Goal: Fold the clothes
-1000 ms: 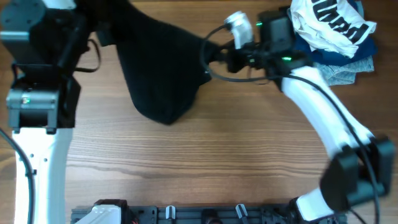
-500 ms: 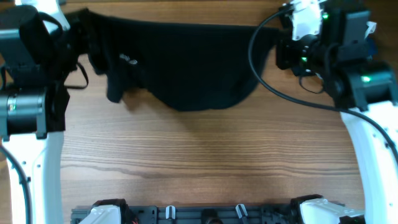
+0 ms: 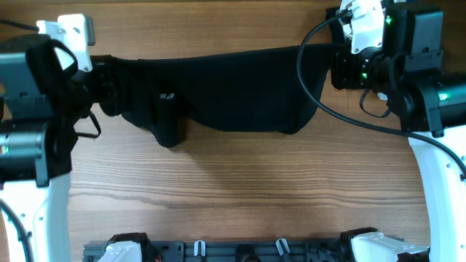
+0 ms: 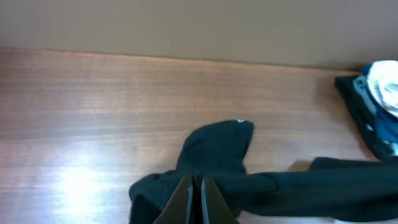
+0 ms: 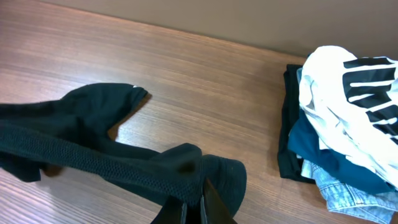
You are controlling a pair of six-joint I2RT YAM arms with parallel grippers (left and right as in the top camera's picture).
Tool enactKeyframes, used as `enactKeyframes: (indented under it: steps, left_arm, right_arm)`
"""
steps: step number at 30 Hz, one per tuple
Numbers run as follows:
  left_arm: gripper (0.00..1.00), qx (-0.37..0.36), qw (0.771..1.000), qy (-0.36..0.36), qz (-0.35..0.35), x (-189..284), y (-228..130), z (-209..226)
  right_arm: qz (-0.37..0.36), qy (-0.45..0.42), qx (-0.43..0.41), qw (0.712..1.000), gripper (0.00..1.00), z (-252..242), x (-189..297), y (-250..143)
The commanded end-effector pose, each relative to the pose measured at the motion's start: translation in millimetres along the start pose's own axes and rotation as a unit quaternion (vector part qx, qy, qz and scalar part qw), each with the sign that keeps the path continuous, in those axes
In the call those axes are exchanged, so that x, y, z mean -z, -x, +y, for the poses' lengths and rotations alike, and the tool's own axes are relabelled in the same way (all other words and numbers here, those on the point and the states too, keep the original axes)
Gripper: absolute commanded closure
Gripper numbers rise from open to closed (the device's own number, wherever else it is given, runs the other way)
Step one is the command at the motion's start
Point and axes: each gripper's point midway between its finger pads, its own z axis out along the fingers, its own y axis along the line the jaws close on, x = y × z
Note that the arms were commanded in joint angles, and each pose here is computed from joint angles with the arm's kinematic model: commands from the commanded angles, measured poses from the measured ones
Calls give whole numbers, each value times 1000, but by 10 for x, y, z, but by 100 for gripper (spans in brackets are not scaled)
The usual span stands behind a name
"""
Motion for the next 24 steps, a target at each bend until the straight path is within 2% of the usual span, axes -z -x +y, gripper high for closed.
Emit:
enactKeyframes:
  steps: [1, 5, 9, 16, 20, 24]
  left_arm:
    - [96, -23, 998, 22, -47, 112, 253, 56]
    - [96, -27, 994, 33, -103, 527, 522, 32]
    - [96, -33, 985, 33, -169, 1172, 723, -54]
    - [96, -41, 961, 30, -272, 2137, 772, -177]
    - [96, -32, 953, 53, -297, 2367, 728, -112]
    - [96, -27, 958, 58, -281, 2224, 756, -78]
  right_arm:
    - [-24, -24, 2, 999, 96, -90, 151, 139]
    - [-61, -26, 6, 998, 96, -55, 536, 275]
    - [-103, -30, 10, 994, 96, 2, 1048, 322]
    - [-162, -51, 13, 985, 96, 45, 1792, 170]
    - [-185, -60, 13, 981, 96, 51, 2028, 102]
    - [-171, -61, 24, 983, 96, 36, 1911, 128]
